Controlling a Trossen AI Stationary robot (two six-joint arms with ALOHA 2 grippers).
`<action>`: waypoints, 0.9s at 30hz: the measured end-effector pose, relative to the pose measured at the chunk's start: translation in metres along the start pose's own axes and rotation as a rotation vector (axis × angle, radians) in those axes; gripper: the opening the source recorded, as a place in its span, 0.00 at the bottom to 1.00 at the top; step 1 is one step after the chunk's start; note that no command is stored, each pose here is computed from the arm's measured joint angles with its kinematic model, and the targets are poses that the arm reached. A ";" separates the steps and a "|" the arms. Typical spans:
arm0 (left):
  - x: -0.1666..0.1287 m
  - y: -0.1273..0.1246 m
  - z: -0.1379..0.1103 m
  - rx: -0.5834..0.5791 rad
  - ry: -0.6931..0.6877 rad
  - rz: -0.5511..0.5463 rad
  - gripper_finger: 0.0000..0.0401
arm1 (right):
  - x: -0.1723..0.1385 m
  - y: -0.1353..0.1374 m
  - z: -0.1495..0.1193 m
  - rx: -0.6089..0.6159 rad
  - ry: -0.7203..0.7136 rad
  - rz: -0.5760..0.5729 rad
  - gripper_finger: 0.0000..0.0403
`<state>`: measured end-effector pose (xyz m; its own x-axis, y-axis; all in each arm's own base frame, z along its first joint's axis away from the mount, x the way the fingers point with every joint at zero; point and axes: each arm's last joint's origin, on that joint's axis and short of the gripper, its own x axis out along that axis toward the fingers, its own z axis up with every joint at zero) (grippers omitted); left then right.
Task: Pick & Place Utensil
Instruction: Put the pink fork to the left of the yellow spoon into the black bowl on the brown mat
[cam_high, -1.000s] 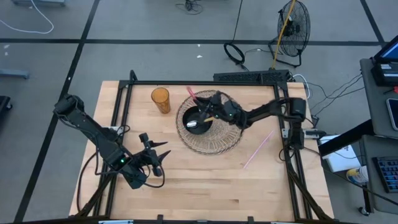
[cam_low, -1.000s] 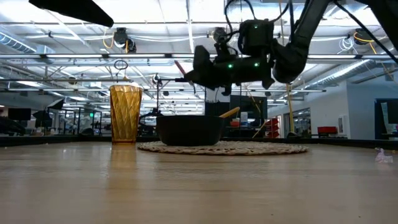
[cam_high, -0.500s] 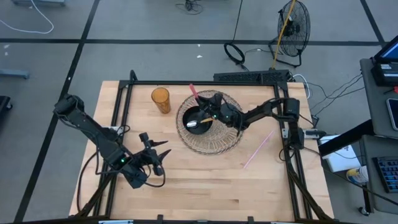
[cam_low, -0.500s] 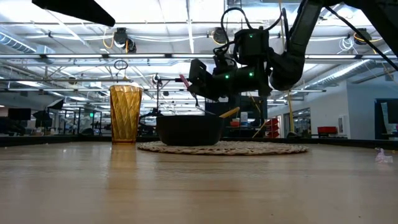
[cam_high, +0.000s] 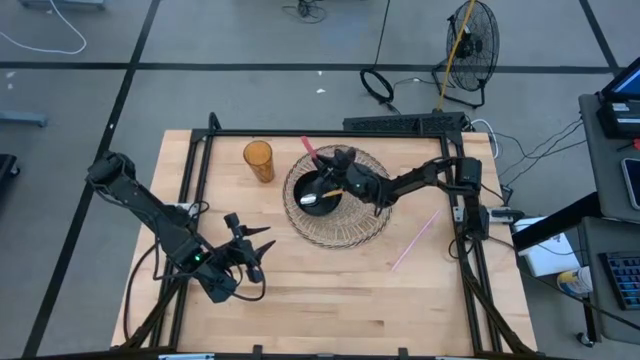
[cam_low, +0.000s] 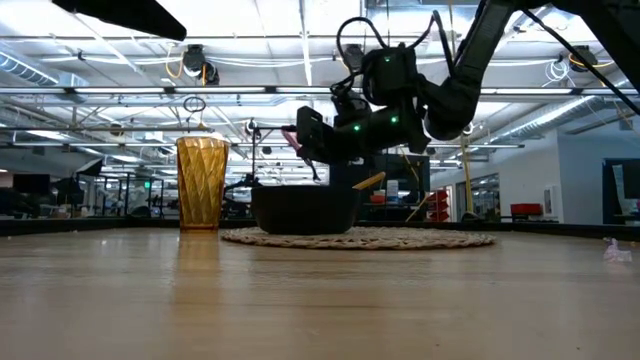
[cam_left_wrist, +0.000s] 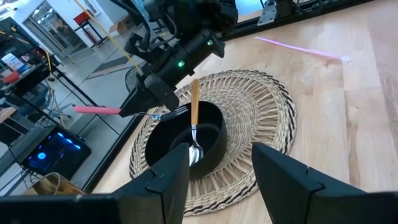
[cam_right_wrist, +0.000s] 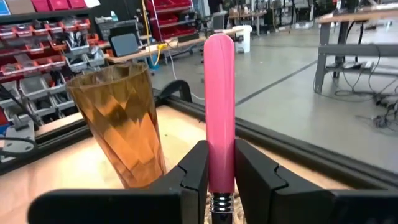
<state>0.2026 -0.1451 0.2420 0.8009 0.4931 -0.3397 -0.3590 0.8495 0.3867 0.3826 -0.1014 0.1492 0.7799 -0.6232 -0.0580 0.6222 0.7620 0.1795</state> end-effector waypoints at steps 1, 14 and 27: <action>0.000 0.000 0.000 0.000 0.000 0.000 0.45 | 0.000 0.000 -0.001 0.007 0.008 -0.001 0.14; 0.000 0.000 0.000 -0.005 -0.003 -0.001 0.45 | 0.003 0.003 -0.004 0.006 0.087 0.084 0.14; 0.000 0.000 0.001 -0.006 -0.003 -0.001 0.45 | 0.007 0.007 0.005 -0.025 0.043 0.102 0.14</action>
<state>0.2030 -0.1454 0.2424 0.8028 0.4913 -0.3377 -0.3607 0.8513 0.3810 0.3923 -0.1013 0.1547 0.8413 -0.5342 -0.0824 0.5402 0.8257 0.1625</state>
